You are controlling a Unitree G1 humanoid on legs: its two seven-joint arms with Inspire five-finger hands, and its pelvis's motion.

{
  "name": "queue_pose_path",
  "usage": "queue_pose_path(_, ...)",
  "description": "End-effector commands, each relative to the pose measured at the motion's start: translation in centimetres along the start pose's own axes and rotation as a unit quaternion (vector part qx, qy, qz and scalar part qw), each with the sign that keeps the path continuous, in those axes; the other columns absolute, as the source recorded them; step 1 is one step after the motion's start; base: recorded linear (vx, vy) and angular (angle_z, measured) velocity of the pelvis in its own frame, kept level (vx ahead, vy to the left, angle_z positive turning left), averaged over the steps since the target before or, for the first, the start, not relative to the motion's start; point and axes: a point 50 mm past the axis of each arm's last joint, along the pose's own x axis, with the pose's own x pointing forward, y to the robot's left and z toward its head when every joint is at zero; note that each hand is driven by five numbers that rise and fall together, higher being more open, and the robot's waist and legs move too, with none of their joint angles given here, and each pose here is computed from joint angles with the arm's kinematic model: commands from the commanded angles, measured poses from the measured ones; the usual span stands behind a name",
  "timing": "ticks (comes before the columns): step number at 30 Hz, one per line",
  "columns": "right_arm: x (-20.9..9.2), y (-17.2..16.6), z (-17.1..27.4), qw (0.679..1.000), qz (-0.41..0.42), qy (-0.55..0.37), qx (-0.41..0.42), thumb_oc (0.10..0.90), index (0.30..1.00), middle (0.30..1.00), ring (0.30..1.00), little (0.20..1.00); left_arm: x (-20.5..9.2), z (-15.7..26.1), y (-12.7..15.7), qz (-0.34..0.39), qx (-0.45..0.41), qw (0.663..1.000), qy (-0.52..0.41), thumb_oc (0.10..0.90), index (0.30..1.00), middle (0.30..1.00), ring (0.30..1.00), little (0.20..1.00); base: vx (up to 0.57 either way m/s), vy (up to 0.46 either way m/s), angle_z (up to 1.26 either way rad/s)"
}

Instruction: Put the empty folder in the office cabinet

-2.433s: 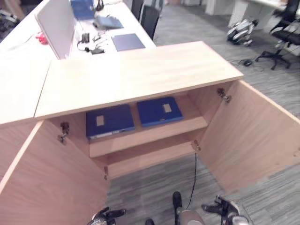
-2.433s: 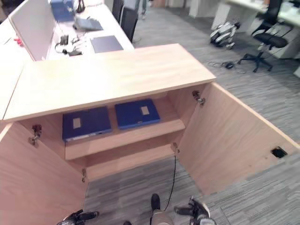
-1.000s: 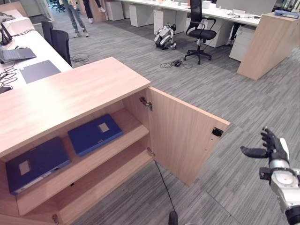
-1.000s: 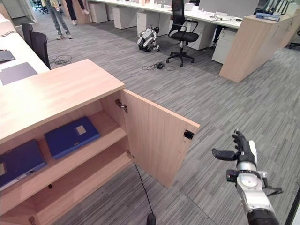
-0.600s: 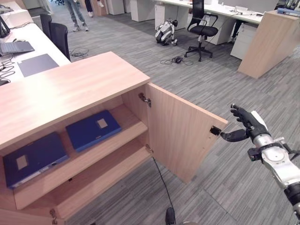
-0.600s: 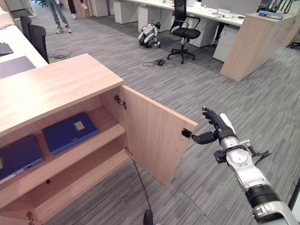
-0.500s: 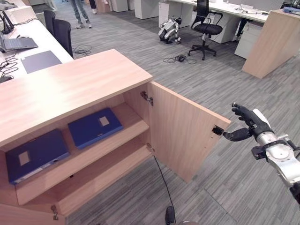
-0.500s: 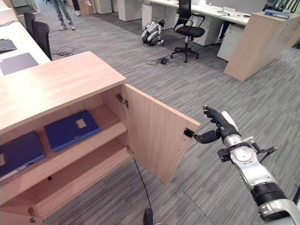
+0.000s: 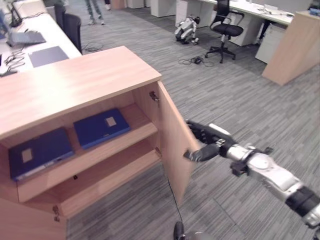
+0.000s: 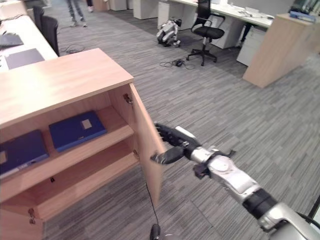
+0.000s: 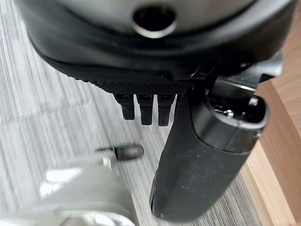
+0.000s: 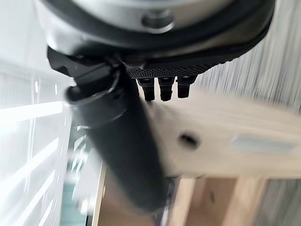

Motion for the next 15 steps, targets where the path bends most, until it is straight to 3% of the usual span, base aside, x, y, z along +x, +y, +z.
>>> queue_pose_path(1,4.8,6.3,6.9,0.968,0.167,-0.186,0.025,0.8,0.9,0.9,0.9,0.9,0.0,2.0,1.7,0.023,0.053,0.997,-0.043,0.8,0.9,0.9,0.9,0.9,-0.06,0.071,0.3)
queue_pose_path(6,7.6,9.5,7.1,0.958,0.198,-0.192,0.072,0.8,0.9,0.9,0.9,0.9,0.0,2.2,1.1,0.012,0.066,0.996,-0.053,0.8,0.9,0.9,0.9,0.9,-0.07,0.101,0.13)
queue_pose_path(9,7.6,9.6,7.1,0.958,0.199,-0.192,0.078,0.8,0.9,0.9,0.9,0.9,0.0,2.2,1.2,0.012,0.069,0.996,-0.053,0.8,0.9,0.9,0.9,0.9,-0.06,0.094,0.29)
queue_pose_path(15,8.1,11.1,5.1,0.946,0.202,-0.173,0.187,0.8,0.9,0.9,0.9,0.9,-0.1,1.4,1.1,0.012,0.061,0.997,-0.051,0.8,0.9,0.9,0.9,0.9,-0.09,0.159,0.22)
